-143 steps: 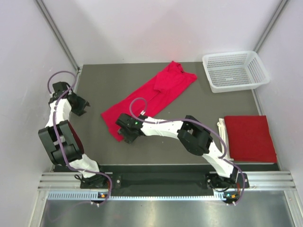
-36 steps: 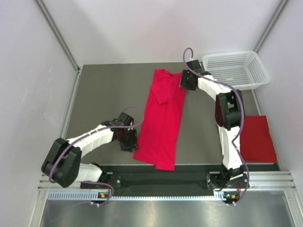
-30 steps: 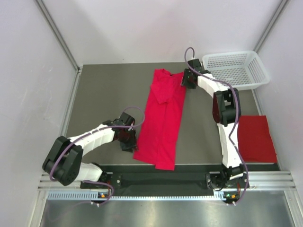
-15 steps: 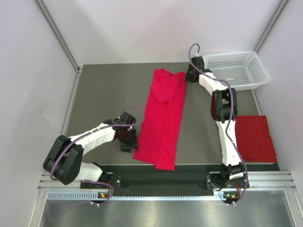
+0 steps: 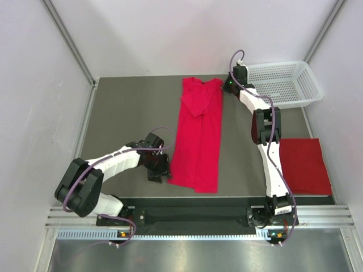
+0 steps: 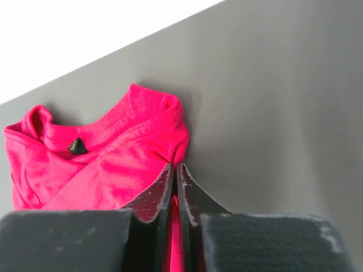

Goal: Fold and stack the t-shirts
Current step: Fold the tshirt

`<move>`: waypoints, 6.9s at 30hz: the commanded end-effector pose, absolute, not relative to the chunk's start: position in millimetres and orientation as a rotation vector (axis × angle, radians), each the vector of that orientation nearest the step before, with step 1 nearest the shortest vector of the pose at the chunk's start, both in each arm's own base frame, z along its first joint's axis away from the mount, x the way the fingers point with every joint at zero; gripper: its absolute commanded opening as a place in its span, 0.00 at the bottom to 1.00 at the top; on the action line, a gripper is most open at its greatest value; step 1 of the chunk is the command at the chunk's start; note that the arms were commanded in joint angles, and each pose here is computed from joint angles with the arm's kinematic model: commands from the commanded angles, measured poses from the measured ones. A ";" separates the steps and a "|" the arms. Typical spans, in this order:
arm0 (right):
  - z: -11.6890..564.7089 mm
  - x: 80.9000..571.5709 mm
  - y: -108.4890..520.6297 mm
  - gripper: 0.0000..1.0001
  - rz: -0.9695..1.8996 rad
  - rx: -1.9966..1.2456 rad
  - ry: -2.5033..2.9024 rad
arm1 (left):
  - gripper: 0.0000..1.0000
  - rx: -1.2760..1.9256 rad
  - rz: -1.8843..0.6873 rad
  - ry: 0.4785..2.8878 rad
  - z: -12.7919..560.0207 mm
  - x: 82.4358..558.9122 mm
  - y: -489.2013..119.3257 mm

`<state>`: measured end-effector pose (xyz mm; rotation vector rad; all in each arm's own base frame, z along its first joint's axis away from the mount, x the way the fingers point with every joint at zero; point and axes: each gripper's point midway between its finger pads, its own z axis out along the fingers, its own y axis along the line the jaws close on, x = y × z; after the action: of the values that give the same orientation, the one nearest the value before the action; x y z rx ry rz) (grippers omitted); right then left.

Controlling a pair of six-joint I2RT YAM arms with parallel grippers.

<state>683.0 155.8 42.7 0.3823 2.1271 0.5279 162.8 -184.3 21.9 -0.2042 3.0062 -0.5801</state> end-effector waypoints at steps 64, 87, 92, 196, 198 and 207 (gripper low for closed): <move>38.7 132.4 234.8 0.53 0.594 0.113 2.695 | 0.53 -0.170 -0.624 2.844 33.8 162.3 -175.0; 20.7 122.7 233.2 0.36 0.568 0.127 2.698 | 0.57 -0.161 -0.592 2.776 30.0 176.4 -173.0; 19.9 124.0 232.2 0.31 0.555 0.129 2.691 | 0.55 -0.143 -0.590 2.786 24.9 173.4 -171.9; 37.7 118.7 209.9 0.00 0.438 0.021 2.720 | 0.00 -0.326 -0.950 2.788 43.7 149.7 -213.6; 39.4 123.8 210.1 0.00 0.427 0.016 2.718 | 0.00 -0.328 -0.956 2.791 48.2 154.6 -217.9; 62.4 172.9 211.1 0.00 0.453 -0.060 2.694 | 0.00 -0.316 -0.912 2.776 64.7 195.0 -238.0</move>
<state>149.9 203.6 42.0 0.0343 2.7409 0.4099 174.1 -227.8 51.9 -0.3471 2.8134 -0.9195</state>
